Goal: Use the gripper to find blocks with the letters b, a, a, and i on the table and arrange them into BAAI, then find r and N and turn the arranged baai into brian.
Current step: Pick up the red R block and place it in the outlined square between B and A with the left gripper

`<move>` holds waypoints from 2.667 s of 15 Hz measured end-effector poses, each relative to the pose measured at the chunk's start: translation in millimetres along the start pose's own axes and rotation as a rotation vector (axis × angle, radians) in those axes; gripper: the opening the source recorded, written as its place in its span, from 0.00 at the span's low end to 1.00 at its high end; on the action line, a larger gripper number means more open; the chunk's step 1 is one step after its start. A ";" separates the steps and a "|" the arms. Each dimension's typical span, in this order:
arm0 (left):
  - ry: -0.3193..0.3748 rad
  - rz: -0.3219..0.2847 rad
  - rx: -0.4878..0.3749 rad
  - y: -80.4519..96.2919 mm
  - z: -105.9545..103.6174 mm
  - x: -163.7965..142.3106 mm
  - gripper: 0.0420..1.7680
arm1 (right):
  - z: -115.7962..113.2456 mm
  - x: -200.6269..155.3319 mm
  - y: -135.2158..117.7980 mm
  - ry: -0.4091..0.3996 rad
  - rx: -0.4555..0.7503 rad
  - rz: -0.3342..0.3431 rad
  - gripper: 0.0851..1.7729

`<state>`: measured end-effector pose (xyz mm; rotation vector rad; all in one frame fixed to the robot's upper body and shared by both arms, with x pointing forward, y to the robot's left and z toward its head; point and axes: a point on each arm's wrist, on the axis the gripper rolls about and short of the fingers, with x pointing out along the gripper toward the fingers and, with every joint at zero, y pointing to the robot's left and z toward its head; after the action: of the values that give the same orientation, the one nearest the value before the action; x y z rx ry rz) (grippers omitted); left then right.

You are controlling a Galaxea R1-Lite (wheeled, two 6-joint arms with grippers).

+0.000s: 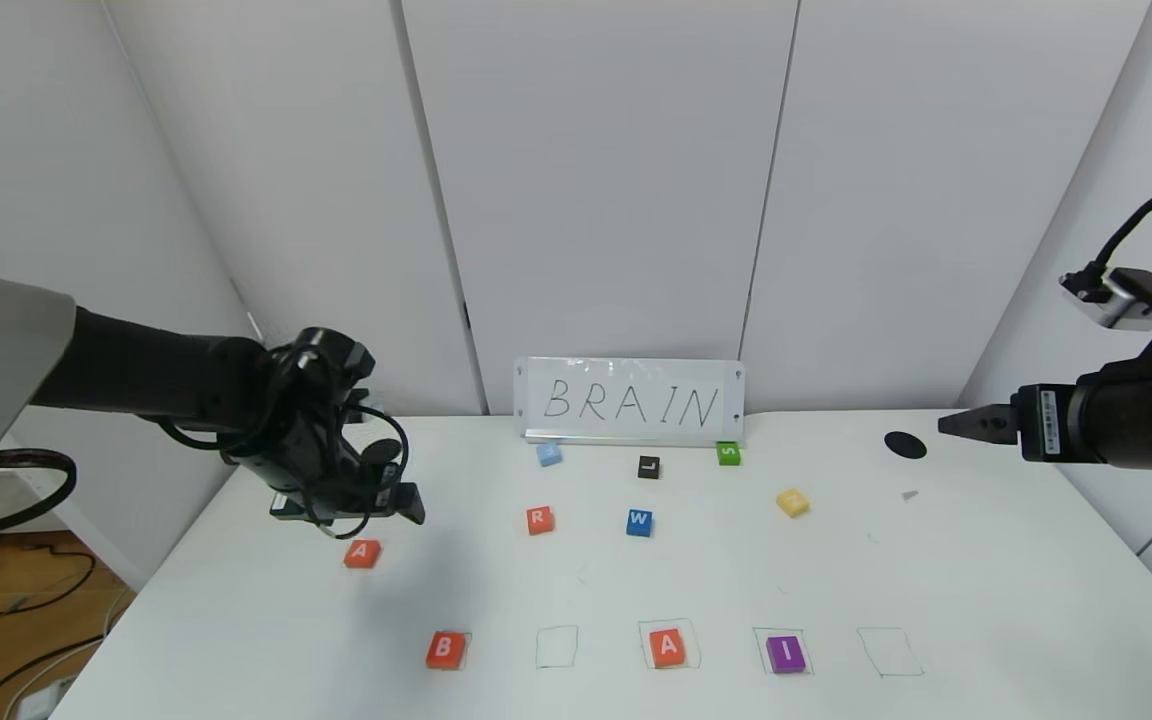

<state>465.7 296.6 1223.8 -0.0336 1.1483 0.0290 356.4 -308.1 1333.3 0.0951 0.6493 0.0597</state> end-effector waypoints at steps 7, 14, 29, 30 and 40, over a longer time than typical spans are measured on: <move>-0.034 -0.071 0.030 -65.2 10.0 -46.6 0.96 | -1.5 -1.3 -0.7 -0.001 -0.001 -0.020 0.96; -0.032 -0.088 0.032 -121.6 16.2 -55.6 0.97 | -0.9 -0.3 -0.7 -0.001 -0.001 -0.024 0.96; -0.078 0.010 -0.049 -162.7 24.8 35.7 0.97 | -0.6 0.8 -1.1 0.000 0.001 -0.027 0.96; -0.082 0.009 -0.055 -163.8 24.9 40.4 0.97 | -0.5 0.8 -1.1 -0.001 0.000 -0.027 0.96; -0.087 0.031 -0.063 -165.3 23.5 70.7 0.97 | -1.0 1.0 -0.8 0.001 -0.001 -0.026 0.96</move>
<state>522.8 132.8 1170.8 -0.0701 1.0605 0.0935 356.6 -308.8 1331.8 0.0855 0.6518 0.0347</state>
